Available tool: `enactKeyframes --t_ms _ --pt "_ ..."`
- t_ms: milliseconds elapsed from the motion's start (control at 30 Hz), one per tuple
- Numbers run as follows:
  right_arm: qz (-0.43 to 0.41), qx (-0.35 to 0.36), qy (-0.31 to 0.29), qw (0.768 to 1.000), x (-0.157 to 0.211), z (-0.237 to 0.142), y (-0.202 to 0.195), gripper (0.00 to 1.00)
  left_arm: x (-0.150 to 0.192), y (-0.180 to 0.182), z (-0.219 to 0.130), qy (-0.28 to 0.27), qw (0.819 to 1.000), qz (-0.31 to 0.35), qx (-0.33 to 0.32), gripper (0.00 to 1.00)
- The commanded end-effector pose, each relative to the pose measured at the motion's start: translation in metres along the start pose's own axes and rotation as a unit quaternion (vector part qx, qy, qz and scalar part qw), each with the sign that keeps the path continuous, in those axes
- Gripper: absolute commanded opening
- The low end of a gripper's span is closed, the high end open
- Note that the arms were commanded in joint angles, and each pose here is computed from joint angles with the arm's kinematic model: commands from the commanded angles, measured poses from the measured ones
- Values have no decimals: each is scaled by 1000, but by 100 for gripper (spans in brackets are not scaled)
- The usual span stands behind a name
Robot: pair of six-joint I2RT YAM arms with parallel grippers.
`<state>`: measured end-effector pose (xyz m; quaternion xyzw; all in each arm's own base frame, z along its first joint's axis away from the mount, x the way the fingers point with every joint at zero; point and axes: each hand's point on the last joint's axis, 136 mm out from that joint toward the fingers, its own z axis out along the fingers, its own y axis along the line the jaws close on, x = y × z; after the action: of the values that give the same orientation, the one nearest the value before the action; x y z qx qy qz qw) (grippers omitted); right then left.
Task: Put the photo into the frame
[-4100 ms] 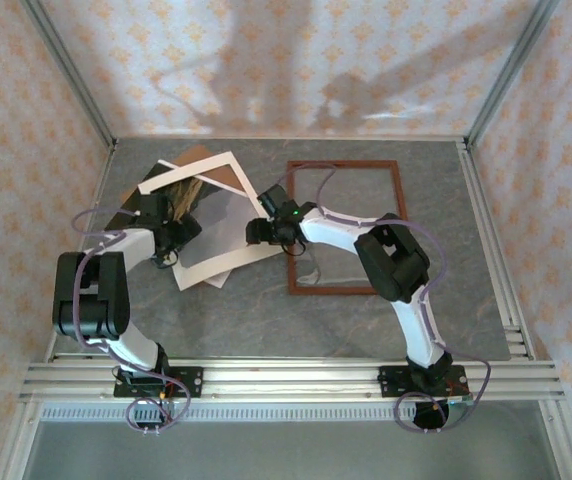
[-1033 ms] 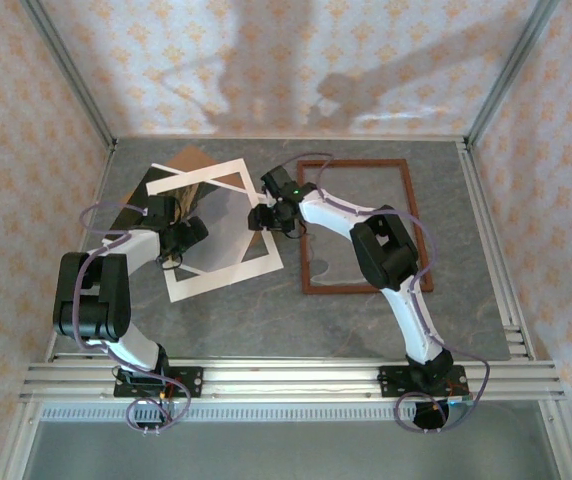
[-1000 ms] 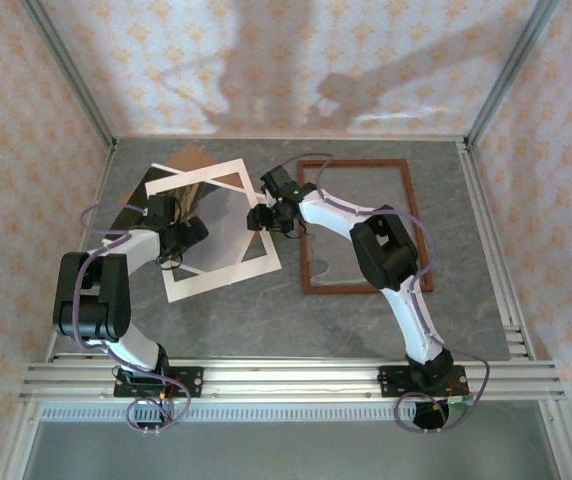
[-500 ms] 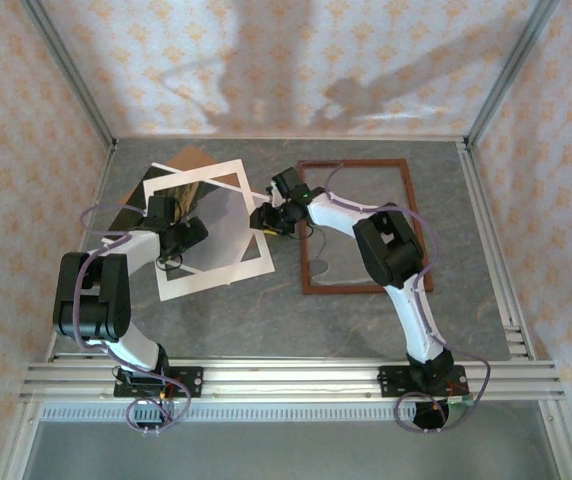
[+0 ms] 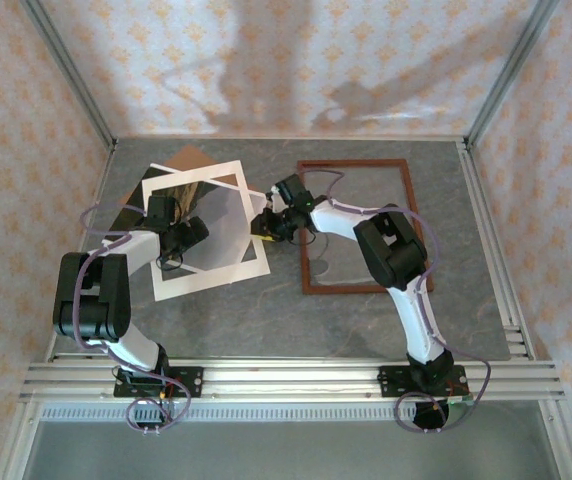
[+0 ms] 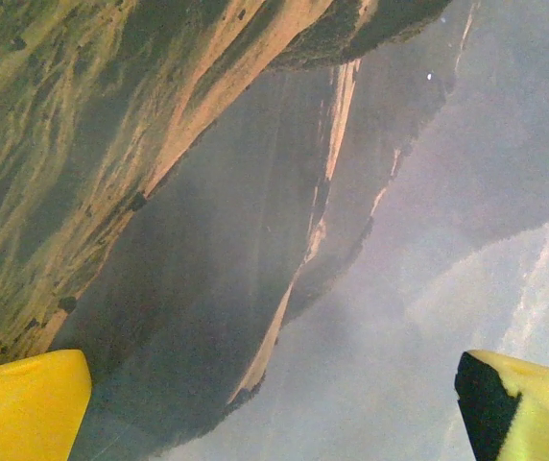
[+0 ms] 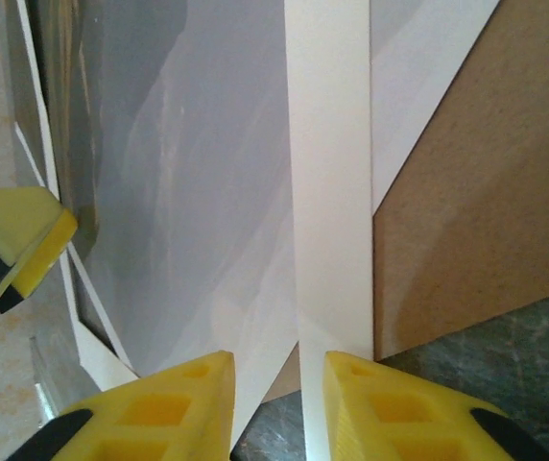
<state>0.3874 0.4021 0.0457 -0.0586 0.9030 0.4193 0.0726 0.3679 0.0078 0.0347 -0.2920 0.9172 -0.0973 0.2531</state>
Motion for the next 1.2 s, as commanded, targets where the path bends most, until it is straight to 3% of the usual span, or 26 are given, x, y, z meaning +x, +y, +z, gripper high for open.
enactKeyframes --t_ms 0,133,333,600,933,1167 --pt "-20 -51 -20 998 -10 -17 32 28 5 -4 -1 4 1000 4 10 97" --pt "-25 -43 -22 999 -8 -20 28 27 4 -4 -1 4 1000 5 10 97" --pt "-62 34 -35 997 -10 -33 11 30 -5 -12 -15 -11 1000 6 20 97" --pt "-83 62 -48 993 -11 -33 9 34 -45 22 -61 -126 990 -19 -60 97" --pt "-82 72 -64 992 -19 -33 6 46 -68 51 -26 -78 990 -62 -101 97" --pt "-63 116 -82 988 -21 -39 -11 57 -52 46 6 -23 994 -62 -84 97"
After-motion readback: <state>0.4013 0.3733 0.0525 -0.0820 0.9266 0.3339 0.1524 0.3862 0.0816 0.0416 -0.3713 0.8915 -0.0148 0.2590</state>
